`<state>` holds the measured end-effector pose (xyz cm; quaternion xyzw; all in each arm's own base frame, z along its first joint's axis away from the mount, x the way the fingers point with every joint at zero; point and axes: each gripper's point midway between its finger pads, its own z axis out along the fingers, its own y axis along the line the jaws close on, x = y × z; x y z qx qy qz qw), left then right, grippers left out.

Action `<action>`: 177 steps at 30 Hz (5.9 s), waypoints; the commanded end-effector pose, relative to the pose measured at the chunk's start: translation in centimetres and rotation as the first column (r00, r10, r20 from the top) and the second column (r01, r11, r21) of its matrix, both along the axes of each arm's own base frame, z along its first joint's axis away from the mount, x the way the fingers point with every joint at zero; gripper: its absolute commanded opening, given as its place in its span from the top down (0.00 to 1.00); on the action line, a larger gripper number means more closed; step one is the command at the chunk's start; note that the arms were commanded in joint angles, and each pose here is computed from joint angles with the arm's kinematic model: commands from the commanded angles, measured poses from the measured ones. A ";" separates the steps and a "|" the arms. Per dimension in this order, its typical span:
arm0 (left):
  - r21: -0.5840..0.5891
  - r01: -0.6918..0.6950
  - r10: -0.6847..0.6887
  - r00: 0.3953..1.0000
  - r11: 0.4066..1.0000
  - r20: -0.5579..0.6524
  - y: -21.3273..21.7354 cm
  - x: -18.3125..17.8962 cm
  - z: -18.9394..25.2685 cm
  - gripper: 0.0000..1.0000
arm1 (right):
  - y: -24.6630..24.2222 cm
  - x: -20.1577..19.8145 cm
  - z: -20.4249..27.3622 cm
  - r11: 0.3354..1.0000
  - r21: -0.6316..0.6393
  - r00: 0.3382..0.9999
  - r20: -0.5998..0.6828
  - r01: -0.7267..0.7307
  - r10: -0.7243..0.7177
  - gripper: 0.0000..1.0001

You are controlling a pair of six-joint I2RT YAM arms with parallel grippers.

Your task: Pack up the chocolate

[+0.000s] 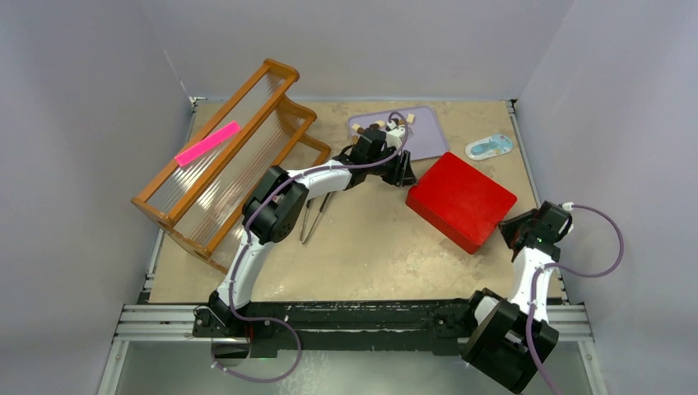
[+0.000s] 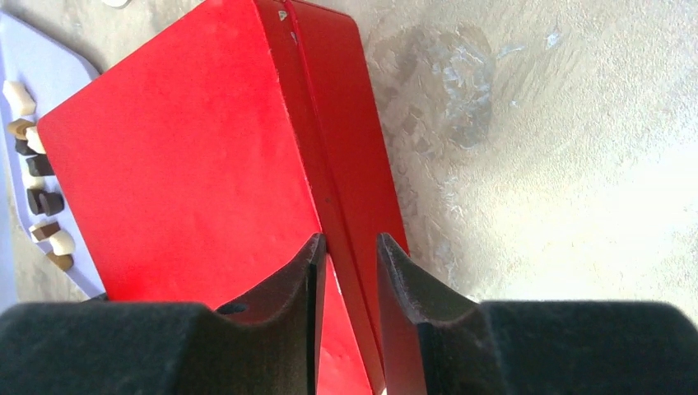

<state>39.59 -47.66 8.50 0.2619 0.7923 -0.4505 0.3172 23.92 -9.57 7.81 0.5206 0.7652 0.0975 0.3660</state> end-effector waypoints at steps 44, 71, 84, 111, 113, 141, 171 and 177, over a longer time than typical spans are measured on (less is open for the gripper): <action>-0.054 -0.072 0.073 0.997 0.996 0.022 0.0 0.2 6.6 0.57 | -3.5 6.9 3.6 0.976 -0.180 0.988 -0.109 -0.126 0.108 1.00; -0.032 -0.233 0.230 0.909 0.972 0.347 20.8 -15.3 21.9 0.14 | 8.9 19.4 10.5 0.780 -0.325 0.780 0.164 -0.535 0.603 1.00; -0.057 -0.369 0.352 0.816 0.928 0.457 25.0 -15.5 22.5 0.02 | 10.6 20.3 -0.9 0.757 -0.135 0.768 -0.140 -0.640 0.624 1.00; -0.026 -0.437 0.393 0.780 0.899 0.487 27.3 -15.8 21.9 0.00 | 8.4 -0.4 1.7 0.889 -0.117 0.856 -0.353 -0.442 0.379 1.00; -0.028 -0.443 0.398 0.773 0.896 0.495 27.5 -15.8 22.0 0.00 | 8.2 -1.4 0.5 0.897 -0.112 0.853 -0.379 -0.428 0.360 1.00; -0.023 -0.504 0.444 0.737 0.863 0.509 28.7 -15.2 22.0 0.00 | 7.3 -1.5 4.2 0.942 -0.140 0.905 -0.350 -0.306 0.242 1.00; -0.303 -0.424 0.515 0.774 0.853 0.367 28.0 -18.7 28.7 0.00 | 17.7 -5.2 23.9 0.602 -0.469 0.482 0.360 -0.646 0.799 0.01; -0.308 -0.400 0.492 0.805 0.863 0.333 27.4 -19.3 28.3 0.00 | 17.6 -5.4 23.4 0.607 -0.455 0.496 0.349 -0.652 0.795 0.01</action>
